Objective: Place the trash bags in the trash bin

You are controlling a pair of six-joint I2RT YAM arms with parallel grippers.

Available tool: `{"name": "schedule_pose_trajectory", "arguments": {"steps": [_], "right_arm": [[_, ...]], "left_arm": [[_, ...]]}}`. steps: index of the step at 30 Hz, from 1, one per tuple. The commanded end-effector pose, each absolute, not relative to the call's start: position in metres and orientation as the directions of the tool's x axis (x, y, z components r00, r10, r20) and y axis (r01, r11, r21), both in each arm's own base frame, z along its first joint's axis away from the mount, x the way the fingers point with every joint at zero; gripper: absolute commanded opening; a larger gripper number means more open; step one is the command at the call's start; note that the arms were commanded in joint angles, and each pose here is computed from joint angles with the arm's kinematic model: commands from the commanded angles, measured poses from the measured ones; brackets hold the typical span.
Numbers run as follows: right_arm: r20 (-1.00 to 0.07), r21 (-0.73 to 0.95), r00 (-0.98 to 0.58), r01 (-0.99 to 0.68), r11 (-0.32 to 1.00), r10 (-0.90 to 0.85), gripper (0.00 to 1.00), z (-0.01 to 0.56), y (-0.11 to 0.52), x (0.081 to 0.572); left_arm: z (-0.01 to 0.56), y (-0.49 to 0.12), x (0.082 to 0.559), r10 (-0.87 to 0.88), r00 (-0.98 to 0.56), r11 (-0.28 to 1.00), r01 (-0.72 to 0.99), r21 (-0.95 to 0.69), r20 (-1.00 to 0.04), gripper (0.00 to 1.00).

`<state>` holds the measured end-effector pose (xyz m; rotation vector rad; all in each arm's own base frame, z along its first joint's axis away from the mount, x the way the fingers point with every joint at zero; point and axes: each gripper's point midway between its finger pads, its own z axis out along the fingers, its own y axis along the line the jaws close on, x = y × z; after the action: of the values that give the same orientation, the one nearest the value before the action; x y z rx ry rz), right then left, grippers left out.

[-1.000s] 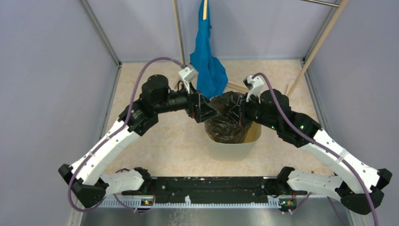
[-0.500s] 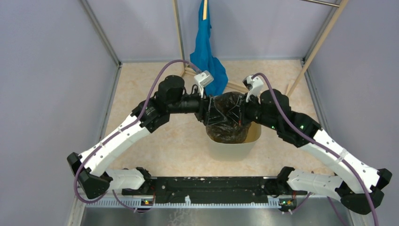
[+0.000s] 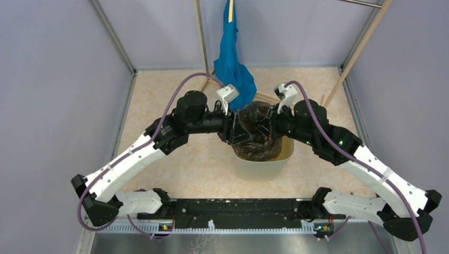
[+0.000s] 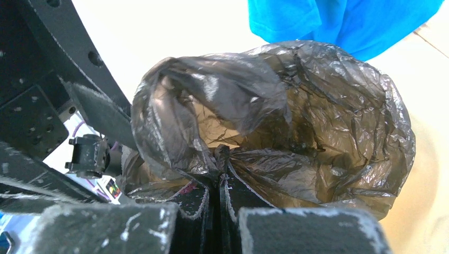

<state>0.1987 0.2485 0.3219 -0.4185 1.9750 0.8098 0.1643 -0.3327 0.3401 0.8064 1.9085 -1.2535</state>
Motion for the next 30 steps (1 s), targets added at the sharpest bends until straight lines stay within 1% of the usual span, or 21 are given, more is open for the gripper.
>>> {"name": "schedule_pose_trajectory", "arguments": {"steps": [1,3,5,6,10,12,14,15,16,19,22,26,29,30], "right_arm": [[-0.885,0.388,-0.453,-0.596,0.703,0.104,0.0,0.357,0.248,0.202],[-0.886,0.389,-0.452,-0.595,0.704,0.107,0.0,0.357,0.248,0.202],[-0.886,0.388,-0.45,-0.596,0.703,0.108,0.0,0.359,0.247,0.202],[-0.886,0.39,-0.45,-0.595,0.703,0.11,0.0,0.359,0.247,0.202],[-0.887,0.391,-0.448,-0.593,0.704,0.115,0.0,0.36,0.246,0.202],[-0.887,0.39,-0.448,-0.59,0.707,0.115,0.0,0.359,0.245,0.201],[-0.886,0.386,-0.451,-0.586,0.712,0.11,0.06,0.357,0.243,0.201],[-0.886,0.383,-0.451,-0.585,0.715,0.106,0.1,0.356,0.241,0.2],[-0.886,0.383,-0.452,-0.582,0.717,0.106,0.14,0.355,0.239,0.199],[-0.886,0.377,-0.452,-0.578,0.724,0.101,0.33,0.354,0.233,0.195],[-0.885,0.371,-0.455,-0.568,0.735,0.095,0.5,0.351,0.225,0.191],[-0.883,0.362,-0.462,-0.553,0.75,0.086,0.6,0.347,0.214,0.186],[-0.882,0.359,-0.462,-0.543,0.759,0.087,0.71,0.345,0.208,0.183],[-0.882,0.359,-0.462,-0.54,0.761,0.089,0.72,0.344,0.207,0.183]], "left_arm": [[0.347,-0.33,0.16,0.084,-0.573,0.34,0.785,-0.517,-0.815,0.62],[0.345,-0.329,0.159,0.085,-0.577,0.347,0.781,-0.519,-0.812,0.64],[0.343,-0.329,0.16,0.086,-0.583,0.357,0.775,-0.521,-0.808,0.62],[0.342,-0.329,0.16,0.087,-0.584,0.356,0.775,-0.522,-0.807,0.59],[0.339,-0.332,0.158,0.095,-0.592,0.354,0.772,-0.529,-0.8,0.41],[0.34,-0.332,0.158,0.094,-0.589,0.354,0.773,-0.526,-0.802,0.29],[0.341,-0.33,0.159,0.086,-0.587,0.365,0.77,-0.523,-0.805,0.08],[0.342,-0.328,0.16,0.077,-0.587,0.373,0.767,-0.522,-0.806,0.0],[0.344,-0.326,0.16,0.068,-0.586,0.378,0.764,-0.523,-0.807,0.0],[0.349,-0.321,0.16,0.03,-0.585,0.387,0.754,-0.53,-0.81,0.0],[0.359,-0.315,0.158,-0.027,-0.576,0.383,0.749,-0.541,-0.817,0.0],[0.37,-0.307,0.151,-0.084,-0.57,0.36,0.747,-0.559,-0.817,0.0],[0.372,-0.305,0.147,-0.097,-0.579,0.346,0.743,-0.572,-0.81,0.0],[0.373,-0.305,0.146,-0.1,-0.579,0.338,0.745,-0.575,-0.809,0.0]]}}
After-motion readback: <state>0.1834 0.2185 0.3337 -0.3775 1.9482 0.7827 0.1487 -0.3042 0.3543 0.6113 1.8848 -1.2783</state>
